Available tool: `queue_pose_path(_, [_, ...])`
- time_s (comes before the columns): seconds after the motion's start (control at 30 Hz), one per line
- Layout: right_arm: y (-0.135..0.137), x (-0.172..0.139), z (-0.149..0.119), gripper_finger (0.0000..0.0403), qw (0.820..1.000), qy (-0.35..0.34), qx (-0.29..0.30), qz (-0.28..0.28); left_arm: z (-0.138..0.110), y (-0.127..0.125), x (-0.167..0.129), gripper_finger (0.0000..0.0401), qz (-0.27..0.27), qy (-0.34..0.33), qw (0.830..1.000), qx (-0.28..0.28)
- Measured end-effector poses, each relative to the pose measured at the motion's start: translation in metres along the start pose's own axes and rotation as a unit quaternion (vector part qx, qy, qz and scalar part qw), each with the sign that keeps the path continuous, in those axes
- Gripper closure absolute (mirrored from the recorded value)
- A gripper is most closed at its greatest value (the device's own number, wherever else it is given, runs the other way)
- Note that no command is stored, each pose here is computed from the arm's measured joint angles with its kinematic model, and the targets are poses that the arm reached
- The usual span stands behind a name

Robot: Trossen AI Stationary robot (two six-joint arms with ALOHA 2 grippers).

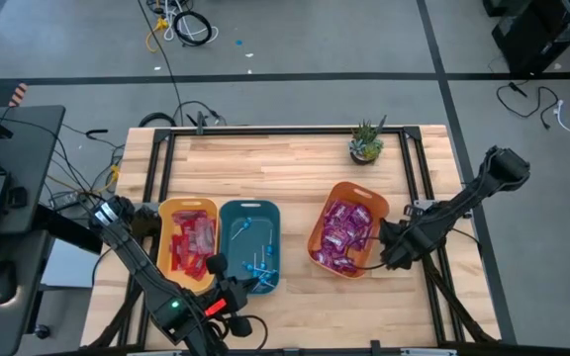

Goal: Sort candy
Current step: Put the blue candy into the blue bin

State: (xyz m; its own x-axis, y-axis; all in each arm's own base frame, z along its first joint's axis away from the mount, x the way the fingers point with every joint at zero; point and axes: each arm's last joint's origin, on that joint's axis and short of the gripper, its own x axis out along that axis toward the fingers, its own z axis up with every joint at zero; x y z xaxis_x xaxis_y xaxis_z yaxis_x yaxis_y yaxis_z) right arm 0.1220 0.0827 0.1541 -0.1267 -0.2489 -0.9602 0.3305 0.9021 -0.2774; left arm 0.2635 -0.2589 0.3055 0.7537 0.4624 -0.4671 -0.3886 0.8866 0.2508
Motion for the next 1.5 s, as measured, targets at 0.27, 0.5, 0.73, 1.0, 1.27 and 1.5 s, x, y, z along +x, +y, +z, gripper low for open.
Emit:
queue_pose_path(0.27, [0.004, 0.005, 0.001, 0.0286, 1.000, 0.015, -0.003, -0.019, 0.000, 0.000, 0.000, 0.0400, 0.000, 0.001, 1.000, 0.003])
queue_pose_path(0.5, [0.010, 0.006, 0.003, 0.0287, 1.000, 0.023, 0.000, 0.016, -0.001, 0.000, 0.000, 0.0400, 0.000, 0.002, 1.000, 0.005])
queue_pose_path(0.73, [0.023, 0.004, 0.001, 0.0301, 0.995, 0.039, 0.001, 0.090, -0.001, 0.000, 0.000, 0.0400, 0.000, 0.002, 1.000, 0.005])
queue_pose_path(1.0, [0.018, -0.008, -0.010, 0.0308, 0.996, 0.046, 0.055, 0.054, 0.000, 0.000, 0.000, 0.0400, 0.000, 0.002, 1.000, 0.010])
queue_pose_path(1.27, [0.020, -0.002, -0.005, 0.0293, 0.996, 0.041, 0.078, 0.032, 0.000, 0.000, 0.000, 0.0400, -0.001, 0.002, 1.000, 0.016])
queue_pose_path(1.5, [0.022, 0.008, 0.003, 0.0282, 0.997, 0.037, 0.072, -0.008, 0.000, 0.000, 0.000, 0.0400, 0.000, 0.002, 1.000, 0.017])
